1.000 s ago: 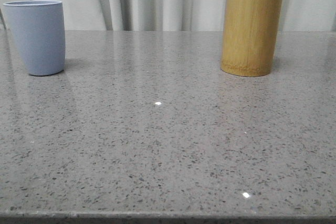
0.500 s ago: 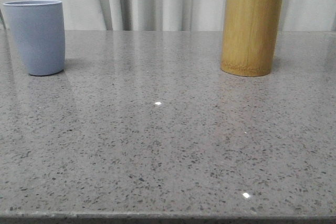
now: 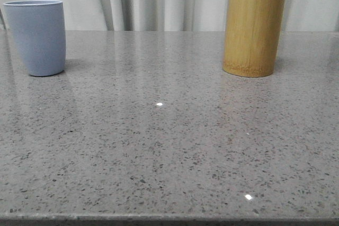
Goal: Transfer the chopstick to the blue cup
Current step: 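Reach the left gripper down over the light blue cup and grasp its rim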
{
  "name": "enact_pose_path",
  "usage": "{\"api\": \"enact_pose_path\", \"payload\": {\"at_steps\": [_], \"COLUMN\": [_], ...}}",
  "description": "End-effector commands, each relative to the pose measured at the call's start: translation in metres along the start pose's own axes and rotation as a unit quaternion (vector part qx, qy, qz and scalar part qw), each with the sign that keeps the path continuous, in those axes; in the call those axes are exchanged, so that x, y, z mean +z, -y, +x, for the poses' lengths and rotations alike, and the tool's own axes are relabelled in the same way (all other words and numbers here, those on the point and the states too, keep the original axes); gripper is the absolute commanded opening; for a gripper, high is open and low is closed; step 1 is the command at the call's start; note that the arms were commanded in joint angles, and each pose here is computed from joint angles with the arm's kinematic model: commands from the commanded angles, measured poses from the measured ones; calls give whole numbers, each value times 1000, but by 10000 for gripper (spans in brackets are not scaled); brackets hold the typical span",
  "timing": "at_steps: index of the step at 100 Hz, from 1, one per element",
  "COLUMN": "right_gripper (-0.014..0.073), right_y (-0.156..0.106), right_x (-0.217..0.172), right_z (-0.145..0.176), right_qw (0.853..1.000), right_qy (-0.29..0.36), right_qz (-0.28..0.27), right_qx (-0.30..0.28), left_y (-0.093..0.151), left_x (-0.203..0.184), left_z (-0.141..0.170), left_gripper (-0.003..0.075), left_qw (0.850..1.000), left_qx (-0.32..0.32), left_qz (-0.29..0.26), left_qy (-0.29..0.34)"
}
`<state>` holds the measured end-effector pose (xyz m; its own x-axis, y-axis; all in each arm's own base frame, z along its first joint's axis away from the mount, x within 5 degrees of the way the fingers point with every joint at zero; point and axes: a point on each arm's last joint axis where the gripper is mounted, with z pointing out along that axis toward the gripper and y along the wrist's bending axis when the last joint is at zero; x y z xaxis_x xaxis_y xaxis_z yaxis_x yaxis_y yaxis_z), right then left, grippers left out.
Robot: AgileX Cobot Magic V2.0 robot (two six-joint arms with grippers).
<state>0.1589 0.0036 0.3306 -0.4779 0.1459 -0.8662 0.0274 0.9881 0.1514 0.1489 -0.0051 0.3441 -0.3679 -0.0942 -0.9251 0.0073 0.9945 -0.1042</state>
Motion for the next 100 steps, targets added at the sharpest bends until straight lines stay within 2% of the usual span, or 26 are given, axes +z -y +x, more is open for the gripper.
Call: {"api": "enact_pose_path", "payload": {"at_steps": [1, 20, 42, 53, 76, 100], "right_gripper": [345, 345, 345, 345, 345, 345], "right_y": [-2, -2, -2, -2, -2, -2], "right_x": [-5, -5, -5, -5, -5, -5], "right_z": [-16, -16, -16, -16, -16, -16], "right_qw": [999, 999, 999, 999, 999, 999], "right_qy": [43, 42, 42, 42, 43, 43], "right_qz": [-3, -3, -3, -3, -3, -3], "right_qx": [-4, -4, -4, -4, -4, -4], "left_y": [2, 8, 33, 40, 48, 54], "left_x": [0, 17, 51, 74, 123, 159], "left_z": [-19, -43, -75, -86, -96, -100], "left_gripper": [377, 377, 377, 377, 377, 377], "left_qw": [999, 1000, 998, 996, 984, 972], "left_qx": [-5, 1, 27, 33, 38, 28], "left_qz": [4, 13, 56, 61, 56, 63], "left_qy": [43, 16, -28, -63, -163, -225]}}
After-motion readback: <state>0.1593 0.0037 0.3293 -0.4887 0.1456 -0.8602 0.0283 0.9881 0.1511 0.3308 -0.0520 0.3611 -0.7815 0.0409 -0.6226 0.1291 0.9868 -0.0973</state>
